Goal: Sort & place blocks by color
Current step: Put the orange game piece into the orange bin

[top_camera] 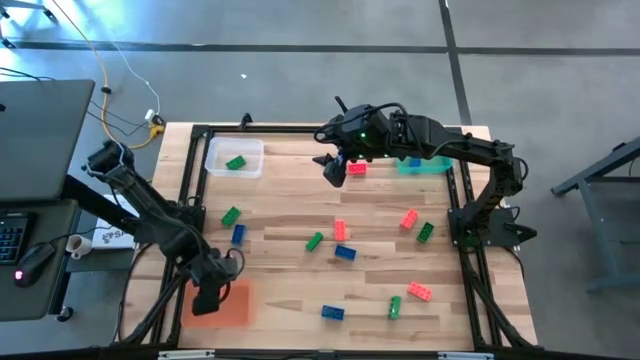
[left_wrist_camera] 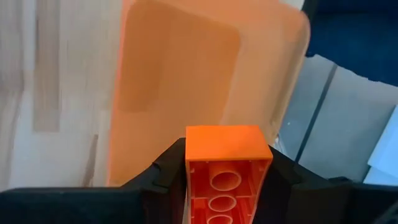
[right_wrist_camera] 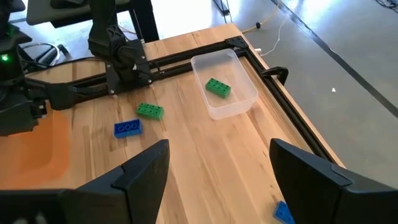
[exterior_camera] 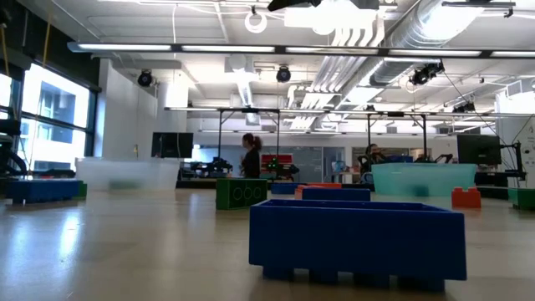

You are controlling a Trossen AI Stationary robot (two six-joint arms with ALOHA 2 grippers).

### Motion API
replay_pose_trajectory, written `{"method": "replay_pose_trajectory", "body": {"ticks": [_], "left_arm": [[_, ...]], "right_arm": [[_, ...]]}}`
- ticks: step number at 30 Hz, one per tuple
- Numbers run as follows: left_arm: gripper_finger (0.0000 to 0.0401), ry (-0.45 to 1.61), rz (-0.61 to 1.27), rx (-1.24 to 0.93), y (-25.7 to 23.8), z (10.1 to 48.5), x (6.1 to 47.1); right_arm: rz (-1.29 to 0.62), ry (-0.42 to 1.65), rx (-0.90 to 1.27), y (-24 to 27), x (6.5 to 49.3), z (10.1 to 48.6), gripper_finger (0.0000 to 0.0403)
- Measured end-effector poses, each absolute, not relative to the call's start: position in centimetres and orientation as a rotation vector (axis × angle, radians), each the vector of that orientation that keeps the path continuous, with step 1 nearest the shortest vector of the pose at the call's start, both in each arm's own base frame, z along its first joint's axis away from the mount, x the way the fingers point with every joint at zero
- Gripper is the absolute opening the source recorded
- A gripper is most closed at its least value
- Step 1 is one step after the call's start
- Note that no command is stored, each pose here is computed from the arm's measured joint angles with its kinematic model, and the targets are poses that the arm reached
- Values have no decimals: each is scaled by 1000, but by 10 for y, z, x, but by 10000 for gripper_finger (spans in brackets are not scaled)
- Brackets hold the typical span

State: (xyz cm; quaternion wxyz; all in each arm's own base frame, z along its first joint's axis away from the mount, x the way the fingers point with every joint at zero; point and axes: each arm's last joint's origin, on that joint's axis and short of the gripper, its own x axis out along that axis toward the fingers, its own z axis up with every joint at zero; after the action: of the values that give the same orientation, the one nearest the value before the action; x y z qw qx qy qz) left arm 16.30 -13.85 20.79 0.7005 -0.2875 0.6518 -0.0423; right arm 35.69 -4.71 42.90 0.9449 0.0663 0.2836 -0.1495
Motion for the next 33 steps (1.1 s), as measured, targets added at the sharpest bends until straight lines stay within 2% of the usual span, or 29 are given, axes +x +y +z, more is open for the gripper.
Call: {"method": "replay_pose_trajectory", "body": {"ticks": [10,25,33], "left_arm": [[126,1474,-57,-648,-148,192,174],[172,1543,-8,-656,-156,171,183],[213,1583,1,-717,-155,171,183]], "right_arm": [[-319,610,141,-51,354,426,265],[-331,801,159,-48,342,412,265],[-312,854,174,-47,339,409,265]]}}
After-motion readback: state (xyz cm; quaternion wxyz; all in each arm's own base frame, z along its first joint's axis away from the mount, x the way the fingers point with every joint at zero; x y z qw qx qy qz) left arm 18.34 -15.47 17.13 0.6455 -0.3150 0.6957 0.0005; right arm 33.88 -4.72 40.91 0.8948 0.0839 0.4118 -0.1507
